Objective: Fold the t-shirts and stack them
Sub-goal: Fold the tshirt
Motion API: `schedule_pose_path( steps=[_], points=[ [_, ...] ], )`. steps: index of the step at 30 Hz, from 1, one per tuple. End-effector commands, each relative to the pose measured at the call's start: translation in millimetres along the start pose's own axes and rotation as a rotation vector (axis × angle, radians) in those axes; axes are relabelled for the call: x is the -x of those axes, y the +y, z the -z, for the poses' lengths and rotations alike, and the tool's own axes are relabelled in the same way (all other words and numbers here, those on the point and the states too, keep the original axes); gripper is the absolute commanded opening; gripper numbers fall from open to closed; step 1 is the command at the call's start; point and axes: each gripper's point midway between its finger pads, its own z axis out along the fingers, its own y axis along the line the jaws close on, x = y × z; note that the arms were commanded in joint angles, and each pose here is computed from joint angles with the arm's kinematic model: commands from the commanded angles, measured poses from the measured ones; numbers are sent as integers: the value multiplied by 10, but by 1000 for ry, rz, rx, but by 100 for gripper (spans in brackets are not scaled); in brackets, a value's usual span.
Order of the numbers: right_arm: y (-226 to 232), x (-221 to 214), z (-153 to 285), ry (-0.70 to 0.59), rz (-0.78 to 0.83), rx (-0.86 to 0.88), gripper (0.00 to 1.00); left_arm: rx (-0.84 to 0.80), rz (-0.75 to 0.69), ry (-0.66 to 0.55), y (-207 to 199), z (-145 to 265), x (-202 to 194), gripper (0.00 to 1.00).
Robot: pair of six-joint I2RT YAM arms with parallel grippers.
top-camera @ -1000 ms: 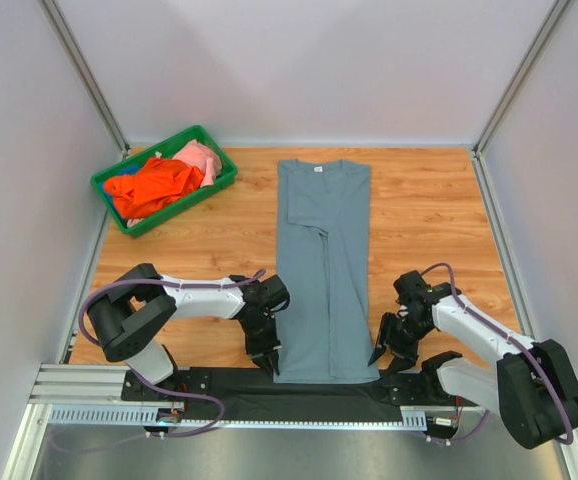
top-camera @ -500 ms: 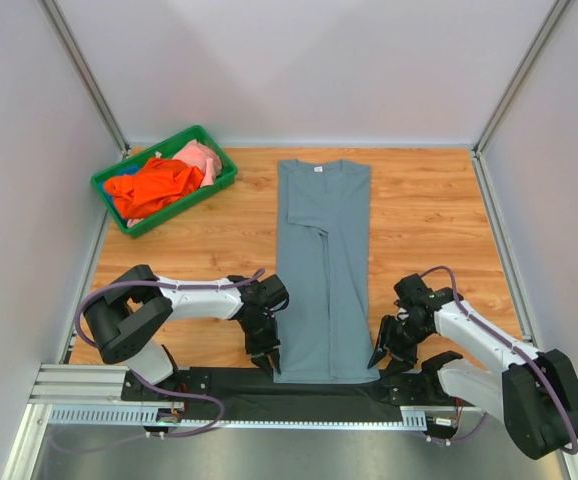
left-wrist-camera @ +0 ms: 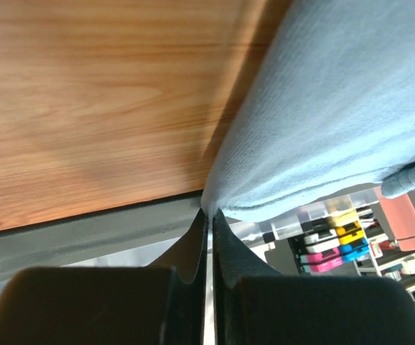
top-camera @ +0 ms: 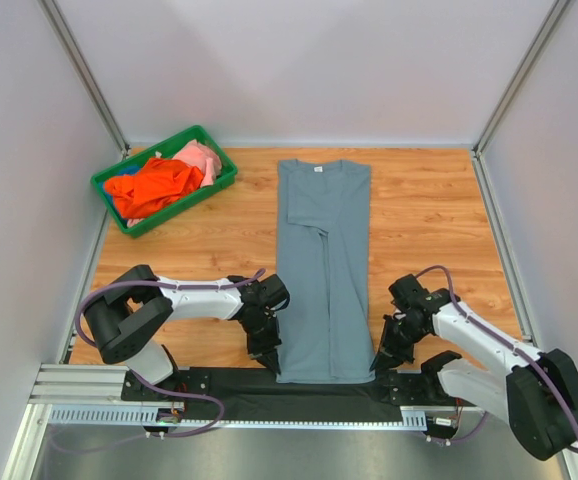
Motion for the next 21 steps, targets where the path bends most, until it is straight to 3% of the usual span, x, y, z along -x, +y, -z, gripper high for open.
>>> schedule_pose_path(
  steps=[1, 11, 21],
  points=[
    [154, 97, 95, -58, 2, 35, 0, -44, -6, 27, -99, 33, -38, 0],
    [453, 385, 416, -148, 55, -3, 0, -116, 15, -5, -282, 393, 426, 0],
    [1144, 1179, 625, -189, 224, -49, 0, -187, 64, -117, -597, 975, 1453, 0]
  ],
)
